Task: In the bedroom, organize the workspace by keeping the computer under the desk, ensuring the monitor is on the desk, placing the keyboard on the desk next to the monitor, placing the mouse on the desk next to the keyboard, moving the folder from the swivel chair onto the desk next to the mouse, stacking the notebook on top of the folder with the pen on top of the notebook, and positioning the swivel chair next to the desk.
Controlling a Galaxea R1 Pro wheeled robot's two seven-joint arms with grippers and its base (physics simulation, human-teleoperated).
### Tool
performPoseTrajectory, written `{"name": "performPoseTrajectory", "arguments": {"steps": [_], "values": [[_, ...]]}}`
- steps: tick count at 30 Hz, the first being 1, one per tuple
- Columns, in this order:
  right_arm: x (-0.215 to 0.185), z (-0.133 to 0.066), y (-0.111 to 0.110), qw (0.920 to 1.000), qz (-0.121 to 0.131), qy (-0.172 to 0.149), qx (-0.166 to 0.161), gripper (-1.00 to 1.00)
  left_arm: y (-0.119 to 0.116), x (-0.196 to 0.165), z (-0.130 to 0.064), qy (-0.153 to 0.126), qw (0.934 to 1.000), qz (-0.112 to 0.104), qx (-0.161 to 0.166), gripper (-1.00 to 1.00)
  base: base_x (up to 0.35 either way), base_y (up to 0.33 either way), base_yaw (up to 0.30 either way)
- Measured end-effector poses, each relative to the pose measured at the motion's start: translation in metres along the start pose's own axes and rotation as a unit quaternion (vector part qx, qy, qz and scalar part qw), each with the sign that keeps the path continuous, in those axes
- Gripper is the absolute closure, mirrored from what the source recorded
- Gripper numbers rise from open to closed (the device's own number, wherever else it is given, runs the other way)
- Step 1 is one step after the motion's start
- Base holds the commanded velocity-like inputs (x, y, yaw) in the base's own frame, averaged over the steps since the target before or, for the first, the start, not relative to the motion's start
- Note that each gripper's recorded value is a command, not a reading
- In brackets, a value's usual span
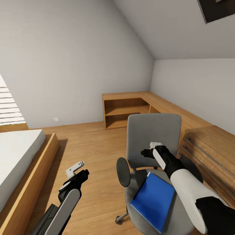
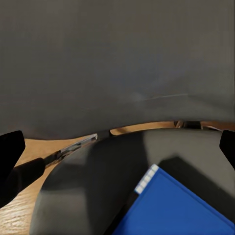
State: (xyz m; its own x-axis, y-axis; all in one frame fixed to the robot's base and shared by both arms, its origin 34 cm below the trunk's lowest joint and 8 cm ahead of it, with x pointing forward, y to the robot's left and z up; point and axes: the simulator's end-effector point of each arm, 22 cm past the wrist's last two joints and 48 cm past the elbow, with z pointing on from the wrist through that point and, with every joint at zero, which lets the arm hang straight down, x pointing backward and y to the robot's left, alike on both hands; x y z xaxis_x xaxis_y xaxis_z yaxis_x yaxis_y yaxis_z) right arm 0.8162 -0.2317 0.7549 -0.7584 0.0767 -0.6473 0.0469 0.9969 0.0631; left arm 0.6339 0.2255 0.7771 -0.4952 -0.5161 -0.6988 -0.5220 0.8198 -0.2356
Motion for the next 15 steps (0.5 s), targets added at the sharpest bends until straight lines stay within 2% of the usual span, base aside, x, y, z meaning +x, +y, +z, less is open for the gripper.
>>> {"name": "performPoseTrajectory", "arguments": {"steps": [15], "values": [[0.02, 0.019, -0.002, 1.0, 0.0, 0.0, 0.001, -1.0, 0.007, 0.021, 0.017, 0.0, 1.0, 0.0, 0.001, -1.0, 0.0, 0.0, 0.0]]}}
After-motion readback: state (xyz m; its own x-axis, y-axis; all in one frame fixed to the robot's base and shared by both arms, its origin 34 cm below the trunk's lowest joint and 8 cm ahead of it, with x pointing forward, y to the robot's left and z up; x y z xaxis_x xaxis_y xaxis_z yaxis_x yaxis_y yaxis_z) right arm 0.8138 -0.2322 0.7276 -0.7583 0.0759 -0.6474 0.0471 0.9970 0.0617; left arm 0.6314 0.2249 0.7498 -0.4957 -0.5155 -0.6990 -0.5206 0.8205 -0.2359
